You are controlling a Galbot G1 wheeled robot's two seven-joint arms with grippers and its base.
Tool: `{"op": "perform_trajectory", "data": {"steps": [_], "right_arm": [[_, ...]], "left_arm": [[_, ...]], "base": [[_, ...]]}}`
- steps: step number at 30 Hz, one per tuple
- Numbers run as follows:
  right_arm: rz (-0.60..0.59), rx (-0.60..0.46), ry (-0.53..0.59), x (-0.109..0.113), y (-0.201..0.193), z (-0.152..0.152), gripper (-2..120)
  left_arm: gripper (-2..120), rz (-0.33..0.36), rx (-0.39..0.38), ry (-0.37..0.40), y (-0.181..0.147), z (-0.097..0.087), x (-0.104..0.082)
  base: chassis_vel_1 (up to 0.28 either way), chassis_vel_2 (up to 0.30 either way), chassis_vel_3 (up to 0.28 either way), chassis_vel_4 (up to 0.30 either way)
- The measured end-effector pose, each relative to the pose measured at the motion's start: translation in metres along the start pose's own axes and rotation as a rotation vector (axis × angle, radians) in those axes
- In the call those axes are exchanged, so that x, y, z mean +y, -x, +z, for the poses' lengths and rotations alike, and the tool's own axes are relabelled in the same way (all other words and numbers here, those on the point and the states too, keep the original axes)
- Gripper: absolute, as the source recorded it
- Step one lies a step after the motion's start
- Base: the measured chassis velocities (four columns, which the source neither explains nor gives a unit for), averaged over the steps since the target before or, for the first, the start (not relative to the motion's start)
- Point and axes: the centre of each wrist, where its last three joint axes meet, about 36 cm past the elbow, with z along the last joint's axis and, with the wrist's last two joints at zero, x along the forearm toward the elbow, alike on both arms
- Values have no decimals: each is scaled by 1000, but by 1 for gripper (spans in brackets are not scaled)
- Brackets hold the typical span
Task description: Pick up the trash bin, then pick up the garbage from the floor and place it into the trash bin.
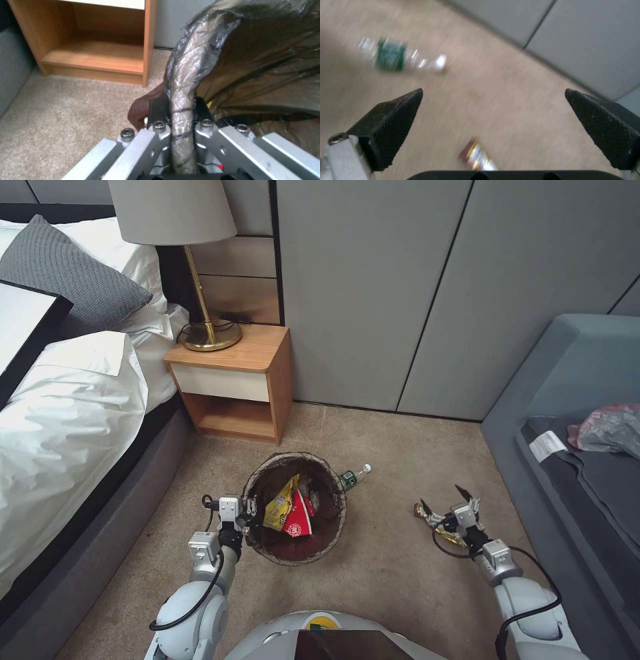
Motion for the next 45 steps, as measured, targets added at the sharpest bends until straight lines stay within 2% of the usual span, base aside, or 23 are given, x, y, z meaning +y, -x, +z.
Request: {"op": "perform_trajectory", "data": {"steps": [3, 6, 13, 24, 32, 35, 42, 43, 44, 45], "right_arm": [[-105, 82, -52, -14, 3, 17, 100], [-154, 143, -73, -27, 10, 34, 100], [-209, 222, -75, -43, 27, 62, 100], [-199, 278, -66, -71, 65, 90, 100], [-170, 291, -40, -73, 90, 102, 100], [-169, 296, -21, -66, 98, 107, 97], [-177, 301, 16, -45, 103, 115, 73], [-177, 301, 16, -45, 103, 115, 73], [-177, 302, 20, -42, 103, 116, 69], [-177, 301, 27, -37, 103, 117, 59]], "left_arm": [[2, 4, -2, 3, 1, -1, 0], [2, 7, -1, 2, 1, 0, -1], [2, 5, -1, 6, 0, -1, 0], [2, -4, 4, 15, -1, -1, -2], [2, -11, 11, 17, -2, 0, -2], [2, -14, 12, 17, -2, 1, -2], [2, -18, 11, 18, -2, 1, -1], [2, -18, 11, 18, -2, 1, -1], [2, -18, 11, 18, -2, 1, -1], [2, -18, 12, 18, -2, 1, -1]], "base": [[0, 0, 0, 0], [0, 0, 0, 0], [0, 0, 0, 0], [0, 0, 0, 0], [0, 0, 0, 0], [0, 0, 0, 0], [0, 0, 0, 0], [0, 0, 0, 0], [0, 0, 0, 0], [0, 0, 0, 0]]}}
